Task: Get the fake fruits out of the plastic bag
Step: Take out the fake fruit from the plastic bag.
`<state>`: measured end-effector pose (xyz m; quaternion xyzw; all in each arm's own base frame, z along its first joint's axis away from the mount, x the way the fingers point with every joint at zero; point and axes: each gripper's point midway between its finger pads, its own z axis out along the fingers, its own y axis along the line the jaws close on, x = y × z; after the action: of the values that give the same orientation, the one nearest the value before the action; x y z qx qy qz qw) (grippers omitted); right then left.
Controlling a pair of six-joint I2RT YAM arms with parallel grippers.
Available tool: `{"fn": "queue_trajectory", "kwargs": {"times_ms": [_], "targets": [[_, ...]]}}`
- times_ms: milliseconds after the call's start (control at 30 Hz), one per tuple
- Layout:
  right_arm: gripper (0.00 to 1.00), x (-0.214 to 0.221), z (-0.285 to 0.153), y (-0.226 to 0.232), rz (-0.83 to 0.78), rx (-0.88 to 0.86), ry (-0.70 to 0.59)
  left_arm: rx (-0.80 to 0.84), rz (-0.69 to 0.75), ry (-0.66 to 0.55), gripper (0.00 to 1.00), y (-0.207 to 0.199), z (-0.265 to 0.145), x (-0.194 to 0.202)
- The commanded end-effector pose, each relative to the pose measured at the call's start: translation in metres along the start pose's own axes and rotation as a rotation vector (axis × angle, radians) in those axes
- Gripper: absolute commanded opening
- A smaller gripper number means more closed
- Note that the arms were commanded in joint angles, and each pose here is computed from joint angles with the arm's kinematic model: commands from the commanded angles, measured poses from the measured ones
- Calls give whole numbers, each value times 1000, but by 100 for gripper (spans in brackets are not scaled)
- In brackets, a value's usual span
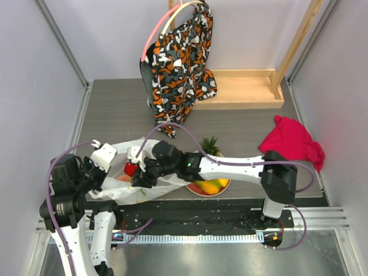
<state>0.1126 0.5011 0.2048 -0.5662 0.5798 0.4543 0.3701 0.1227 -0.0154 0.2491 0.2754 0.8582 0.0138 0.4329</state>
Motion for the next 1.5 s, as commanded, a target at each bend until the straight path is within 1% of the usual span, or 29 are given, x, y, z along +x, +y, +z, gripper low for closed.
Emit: {"fn": "queue_trajectory", "kwargs": {"times_ms": [0,33,67,100,133,167,200,300,367,467,500,567,633,667,700,767,800,867,900,967,1000,1067,1200,1233,1300,1333,1367,1433,1467], "targets": [[30,-16,16,-26,51,140,-98,86,-57,158,0,-38,-14,50],[30,8,20,-9,35,97,-51,77,-50,156,0,-37,-12,51],[30,14,19,9,-108,25,-36,65,-40,152,0,-35,-12,51],[33,28,19,27,-206,-32,-8,64,-37,155,0,-34,-12,51],[35,60,19,53,-243,-101,51,71,-41,162,0,-34,-10,52],[36,75,21,52,-215,-107,75,83,-31,171,0,-33,-9,52],[36,76,23,47,-161,-82,55,110,-27,184,0,-37,-9,54],[39,81,30,38,-122,-87,87,149,1,237,0,-37,-8,60],[43,64,33,23,-124,-55,47,157,23,268,0,-36,-12,64],[45,42,27,1,-105,20,-9,163,66,307,0,-35,-15,73],[46,31,21,-6,-97,65,-33,154,92,301,0,-35,-16,75],[49,24,14,-14,-95,107,-44,153,119,291,0,-36,-16,77],[57,23,12,-22,-116,150,-35,161,141,285,0,-38,-14,79],[69,25,12,-26,-117,171,-26,171,143,285,0,-39,-13,80],[74,29,13,-32,-118,198,-17,177,144,285,0,-40,-11,82],[80,41,18,-45,-119,251,21,195,140,290,0,-43,-9,83],[88,40,21,-48,-116,263,21,204,136,289,0,-44,-8,83],[94,57,29,-60,-73,316,58,214,135,291,0,-44,-8,83],[98,55,32,-65,-57,338,53,215,135,292,0,-44,-7,83],[100,74,41,-76,3,373,85,214,136,295,0,-43,-8,83],[100,72,44,-80,14,377,79,210,138,295,0,-43,-7,83],[99,89,53,-84,39,378,113,206,141,295,0,-43,-8,84],[93,96,60,-90,53,401,152,198,151,292,0,-42,-9,84],[82,98,59,-90,51,400,162,202,153,289,0,-43,-8,84],[64,94,57,-88,10,380,165,210,156,286,0,-45,-7,85],[49,92,56,-86,-3,367,170,214,155,284,0,-45,-7,85],[44,81,52,-85,-17,356,153,218,156,289,0,-46,-5,87],[38,64,47,-79,-32,316,131,215,163,282,0,-45,-3,87],[37,51,43,-80,-37,307,109,216,164,279,0,-45,-1,87]]}}
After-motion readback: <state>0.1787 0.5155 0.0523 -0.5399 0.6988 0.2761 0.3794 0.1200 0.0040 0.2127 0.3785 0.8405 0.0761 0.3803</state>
